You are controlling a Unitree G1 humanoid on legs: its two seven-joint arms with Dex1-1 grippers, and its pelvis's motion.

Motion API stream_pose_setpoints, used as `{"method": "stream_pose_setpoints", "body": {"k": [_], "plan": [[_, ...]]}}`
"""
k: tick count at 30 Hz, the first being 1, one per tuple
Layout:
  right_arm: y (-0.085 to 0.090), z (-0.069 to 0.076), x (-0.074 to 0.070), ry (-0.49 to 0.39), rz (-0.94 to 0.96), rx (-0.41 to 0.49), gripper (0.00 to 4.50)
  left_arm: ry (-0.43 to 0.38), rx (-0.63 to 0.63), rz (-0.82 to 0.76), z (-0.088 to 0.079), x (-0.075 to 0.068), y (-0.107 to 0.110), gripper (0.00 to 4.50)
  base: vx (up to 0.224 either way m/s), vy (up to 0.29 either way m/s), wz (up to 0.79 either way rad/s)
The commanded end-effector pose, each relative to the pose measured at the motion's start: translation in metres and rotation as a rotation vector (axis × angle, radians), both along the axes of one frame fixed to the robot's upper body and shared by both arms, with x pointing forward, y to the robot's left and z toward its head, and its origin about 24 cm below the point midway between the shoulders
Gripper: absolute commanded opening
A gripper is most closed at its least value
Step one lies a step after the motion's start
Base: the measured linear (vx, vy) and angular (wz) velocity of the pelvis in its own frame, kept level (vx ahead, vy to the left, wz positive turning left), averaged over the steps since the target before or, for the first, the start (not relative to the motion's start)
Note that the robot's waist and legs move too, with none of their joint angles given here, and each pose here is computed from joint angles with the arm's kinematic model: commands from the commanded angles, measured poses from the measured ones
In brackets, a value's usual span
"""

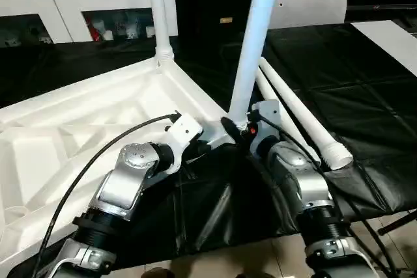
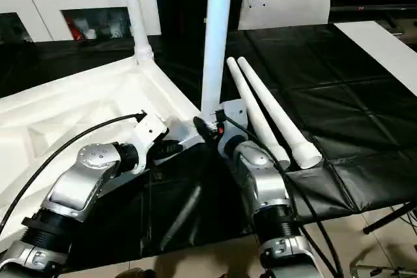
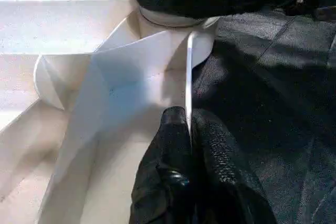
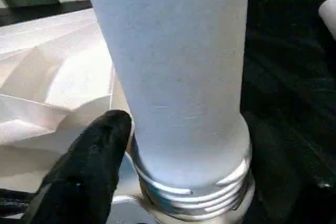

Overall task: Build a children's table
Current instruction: Rotate leg to tighten

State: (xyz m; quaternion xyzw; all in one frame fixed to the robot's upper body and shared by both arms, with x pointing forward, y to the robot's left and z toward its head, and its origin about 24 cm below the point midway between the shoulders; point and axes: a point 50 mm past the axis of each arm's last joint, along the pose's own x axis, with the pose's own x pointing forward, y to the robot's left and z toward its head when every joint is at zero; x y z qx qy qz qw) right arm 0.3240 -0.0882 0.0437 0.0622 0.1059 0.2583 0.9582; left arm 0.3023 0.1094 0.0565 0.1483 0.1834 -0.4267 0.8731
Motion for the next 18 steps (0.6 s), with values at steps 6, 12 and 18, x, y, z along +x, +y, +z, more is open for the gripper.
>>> {"method": "stream_pose_setpoints", "body": {"k": [6,12,18], "plan": [[0.005,-0.002,-0.018,-0.020,0.212,0.040,4.31,-0.077,0.015,-0.088,0.013,0.002,0.006,0.00,0.000,0.000,0.00],[-0.022,0.015,-0.028,-0.101,0.408,-0.043,4.47,-0.063,0.061,-0.253,0.012,-0.003,0.021,0.00,0.000,0.000,0.00],[-0.054,0.023,-0.033,-0.103,0.622,-0.186,4.47,0.017,0.064,-0.500,0.016,-0.012,0.034,0.00,0.000,0.000,0.00]]}}
